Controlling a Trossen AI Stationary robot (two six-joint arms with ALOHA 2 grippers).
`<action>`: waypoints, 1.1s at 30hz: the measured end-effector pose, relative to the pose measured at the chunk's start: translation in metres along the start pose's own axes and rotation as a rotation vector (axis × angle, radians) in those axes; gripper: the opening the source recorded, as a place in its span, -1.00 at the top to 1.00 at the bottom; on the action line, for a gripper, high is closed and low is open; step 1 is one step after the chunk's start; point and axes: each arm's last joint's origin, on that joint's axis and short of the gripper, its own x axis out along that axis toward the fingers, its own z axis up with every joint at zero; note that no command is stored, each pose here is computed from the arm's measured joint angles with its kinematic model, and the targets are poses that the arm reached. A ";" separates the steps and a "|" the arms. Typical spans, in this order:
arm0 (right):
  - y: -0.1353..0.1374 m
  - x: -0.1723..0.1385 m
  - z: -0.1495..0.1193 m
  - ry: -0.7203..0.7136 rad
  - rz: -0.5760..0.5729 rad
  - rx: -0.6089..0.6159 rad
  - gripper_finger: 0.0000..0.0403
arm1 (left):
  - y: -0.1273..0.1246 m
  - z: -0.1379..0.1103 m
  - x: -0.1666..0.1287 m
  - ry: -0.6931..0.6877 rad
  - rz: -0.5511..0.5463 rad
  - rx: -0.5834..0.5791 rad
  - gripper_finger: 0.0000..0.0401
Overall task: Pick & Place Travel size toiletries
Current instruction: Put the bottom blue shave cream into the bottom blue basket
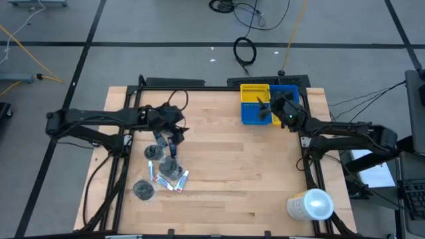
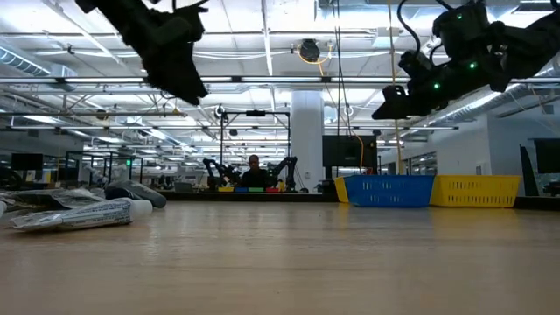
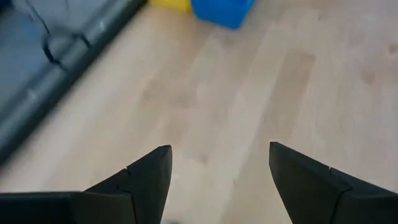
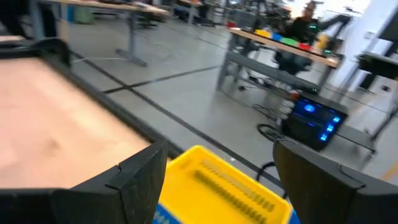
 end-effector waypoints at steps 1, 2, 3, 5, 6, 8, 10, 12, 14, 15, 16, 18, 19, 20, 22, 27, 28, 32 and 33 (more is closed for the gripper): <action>0.003 -0.002 0.001 -0.004 0.017 -0.002 -0.41 | 0.001 -0.004 -0.002 0.040 -0.006 -0.033 -0.31; 0.006 -0.003 0.001 -0.010 0.034 -0.003 -0.41 | 0.002 -0.009 -0.004 0.087 -0.013 -0.068 -0.30; 0.009 -0.005 0.002 -0.013 0.049 -0.005 -0.41 | 0.002 -0.012 -0.004 0.122 -0.018 -0.107 -0.29; 0.014 -0.008 0.003 -0.023 0.077 -0.006 -0.40 | 0.001 -0.018 -0.005 0.191 -0.027 -0.196 -0.26; 0.016 -0.009 0.004 -0.032 0.090 -0.004 -0.40 | 0.001 -0.021 -0.005 0.231 -0.025 -0.244 -0.25; 0.020 -0.012 0.006 -0.052 0.112 0.001 -0.40 | -0.002 -0.025 -0.001 0.289 -0.031 -0.351 -0.23; 0.024 -0.015 0.009 -0.078 0.133 0.010 -0.40 | -0.005 -0.029 0.002 0.354 -0.041 -0.436 -0.23; 0.027 -0.017 0.012 -0.108 0.151 0.015 -0.40 | -0.009 -0.031 0.007 0.397 -0.045 -0.487 -0.24; 0.030 -0.020 0.015 -0.134 0.168 0.005 -0.40 | -0.014 -0.034 0.014 0.441 -0.029 -0.522 -0.26; 0.032 -0.021 0.016 -0.145 0.174 0.001 -0.39 | -0.016 -0.036 0.017 0.466 -0.019 -0.538 -0.27; 0.033 -0.022 0.017 -0.154 0.180 -0.005 -0.39 | -0.018 -0.038 0.020 0.489 -0.010 -0.552 -0.28; 0.035 -0.024 0.018 -0.170 0.191 -0.010 -0.40 | -0.022 -0.042 0.027 0.537 0.004 -0.572 -0.30; 0.036 -0.025 0.019 -0.176 0.196 -0.012 -0.39 | -0.024 -0.045 0.031 0.563 0.014 -0.578 -0.31; 0.037 -0.026 0.019 -0.180 0.199 -0.018 -0.39 | -0.025 -0.047 0.034 0.583 0.027 -0.586 -0.32; 0.038 -0.027 0.019 -0.182 0.205 -0.024 -0.39 | -0.028 -0.051 0.040 0.618 0.054 -0.591 -0.33; 0.038 -0.027 0.020 -0.186 0.206 -0.023 -0.39 | -0.032 -0.058 0.053 0.667 0.105 -0.621 -0.28; 0.038 -0.027 0.020 -0.186 0.206 -0.023 -0.39 | -0.032 -0.058 0.055 0.671 0.113 -0.631 -0.27; 0.038 -0.027 0.020 -0.187 0.205 -0.022 -0.38 | -0.033 -0.063 0.063 0.696 0.155 -0.657 -0.24; 0.038 -0.027 0.020 -0.187 0.205 -0.022 -0.38 | -0.034 -0.064 0.065 0.704 0.164 -0.664 -0.24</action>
